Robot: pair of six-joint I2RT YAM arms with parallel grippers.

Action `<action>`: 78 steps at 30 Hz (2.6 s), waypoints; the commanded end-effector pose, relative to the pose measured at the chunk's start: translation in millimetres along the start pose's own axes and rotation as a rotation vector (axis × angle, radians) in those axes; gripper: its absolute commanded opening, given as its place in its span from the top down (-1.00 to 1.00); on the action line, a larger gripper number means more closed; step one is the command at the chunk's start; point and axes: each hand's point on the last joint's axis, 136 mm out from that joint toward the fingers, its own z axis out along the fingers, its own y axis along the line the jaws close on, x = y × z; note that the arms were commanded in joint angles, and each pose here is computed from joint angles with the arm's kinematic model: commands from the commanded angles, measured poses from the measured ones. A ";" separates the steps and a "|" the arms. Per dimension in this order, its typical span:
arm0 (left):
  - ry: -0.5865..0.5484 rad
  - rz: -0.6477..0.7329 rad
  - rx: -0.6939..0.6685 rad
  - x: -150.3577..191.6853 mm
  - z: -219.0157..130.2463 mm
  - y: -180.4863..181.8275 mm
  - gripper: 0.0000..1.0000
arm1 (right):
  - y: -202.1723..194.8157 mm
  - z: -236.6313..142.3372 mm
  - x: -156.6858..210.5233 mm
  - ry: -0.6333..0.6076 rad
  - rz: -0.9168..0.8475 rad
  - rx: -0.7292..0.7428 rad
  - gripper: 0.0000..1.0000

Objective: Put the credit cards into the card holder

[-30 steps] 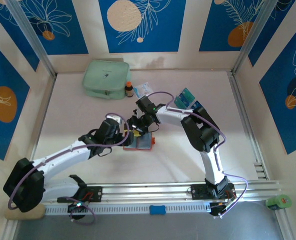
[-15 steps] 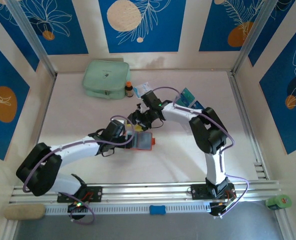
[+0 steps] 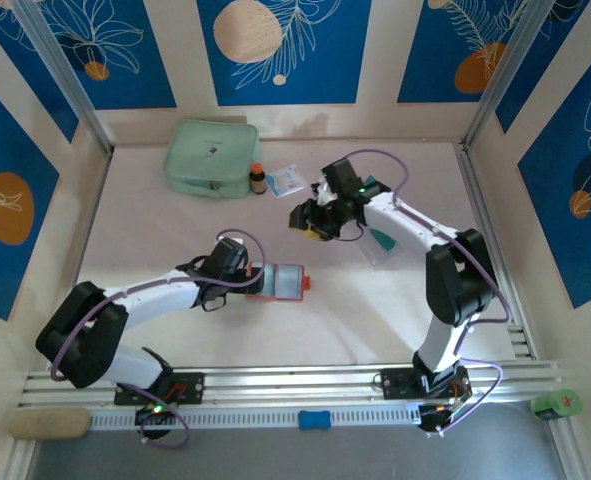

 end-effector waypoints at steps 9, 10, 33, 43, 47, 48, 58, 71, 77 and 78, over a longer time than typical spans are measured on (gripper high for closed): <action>-0.009 -0.022 -0.010 -1.8 1.6 5.9 -0.99 | -102.7 -80.2 -34.2 -0.085 -0.121 0.449 -0.03; -0.006 -0.022 -0.010 -1.1 2.1 6.1 -0.99 | -108.4 -83.1 -36.2 -0.085 -0.127 0.481 -0.03; 0.002 -0.024 0.003 2.4 4.1 4.7 -0.99 | -165.3 -80.5 -45.9 0.014 -0.285 0.886 0.32; 0.002 -0.028 0.007 3.2 4.3 4.6 -0.99 | -180.9 -72.5 -40.9 0.067 -0.322 0.968 0.33; 0.002 -0.027 0.008 3.2 4.3 4.2 -0.99 | -183.9 -66.7 -36.8 0.082 -0.314 0.957 0.34; -0.001 -0.027 0.010 2.6 4.3 4.0 -0.99 | -184.4 -65.1 -35.7 0.086 -0.311 0.953 0.34; -0.003 -0.031 0.012 2.4 3.9 3.6 -0.99 | -189.2 -54.4 -27.5 0.123 -0.307 0.939 0.48; -0.002 -0.029 0.014 2.6 3.5 3.4 -0.99 | -176.4 -63.7 -27.8 0.104 -0.322 0.910 0.59; -0.005 -0.031 0.017 2.1 2.7 3.0 -0.99 | -168.9 -66.3 -27.7 0.092 -0.332 0.891 0.70; -0.006 -0.032 0.018 1.6 2.6 2.6 -0.99 | -168.2 -66.5 -27.5 0.092 -0.332 0.889 0.70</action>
